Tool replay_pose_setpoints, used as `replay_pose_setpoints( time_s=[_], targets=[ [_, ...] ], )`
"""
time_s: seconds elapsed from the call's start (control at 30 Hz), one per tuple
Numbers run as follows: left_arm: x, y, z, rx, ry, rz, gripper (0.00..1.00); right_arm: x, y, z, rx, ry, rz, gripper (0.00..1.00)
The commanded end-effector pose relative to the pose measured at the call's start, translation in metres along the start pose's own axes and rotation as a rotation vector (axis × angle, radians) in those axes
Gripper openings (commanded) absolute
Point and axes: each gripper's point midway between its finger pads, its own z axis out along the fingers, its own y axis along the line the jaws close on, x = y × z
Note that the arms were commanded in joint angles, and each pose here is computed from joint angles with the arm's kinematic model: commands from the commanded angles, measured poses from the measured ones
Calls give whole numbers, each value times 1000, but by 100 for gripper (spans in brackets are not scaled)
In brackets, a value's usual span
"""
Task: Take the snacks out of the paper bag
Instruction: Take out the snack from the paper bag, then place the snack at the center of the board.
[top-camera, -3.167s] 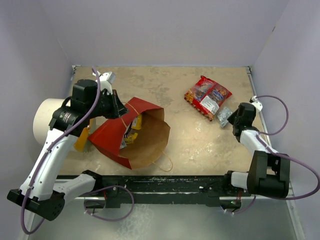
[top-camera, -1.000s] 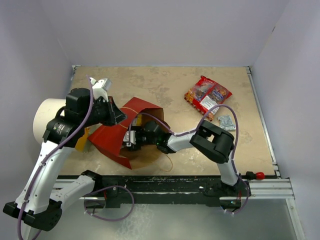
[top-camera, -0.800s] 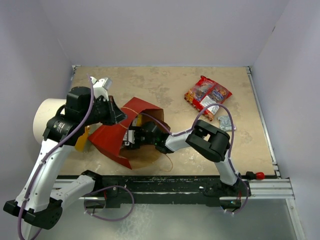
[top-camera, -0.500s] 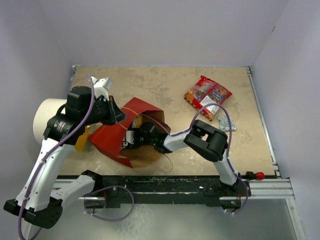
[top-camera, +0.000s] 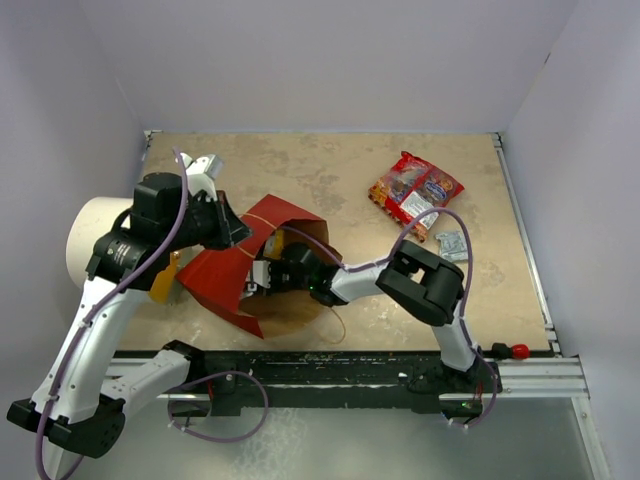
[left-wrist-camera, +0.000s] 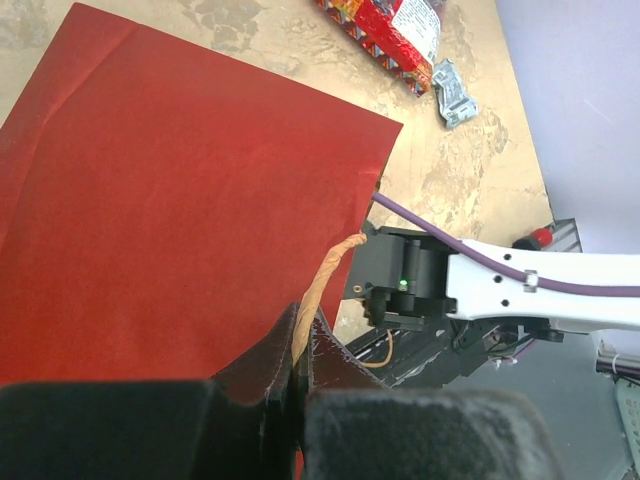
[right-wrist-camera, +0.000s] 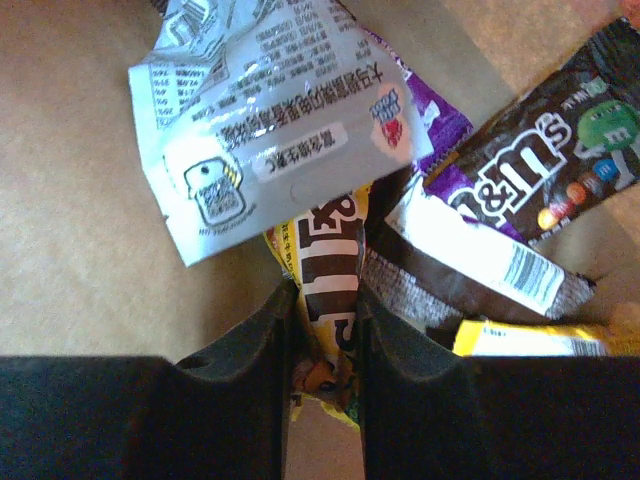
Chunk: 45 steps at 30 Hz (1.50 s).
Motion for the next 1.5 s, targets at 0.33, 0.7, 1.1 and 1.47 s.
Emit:
replay_pose_setpoints(
  time_s=[0.33,0.7,1.1,1.47],
  targets=[
    [-30,-6,-13,2,-144,85,0,-66,-4,-117,34,-65,126,23],
    [-25,5,-8,-20,-161,116,0,-91,21,-258,61,-3,396,26],
    [-20,5,-13,-19,-158,129,0,-12,-52,-358,992,288,980,21],
    [9,-20,-11,152,-34,116,0,117,-107,-330,1229,362,1263,19]
  ],
)
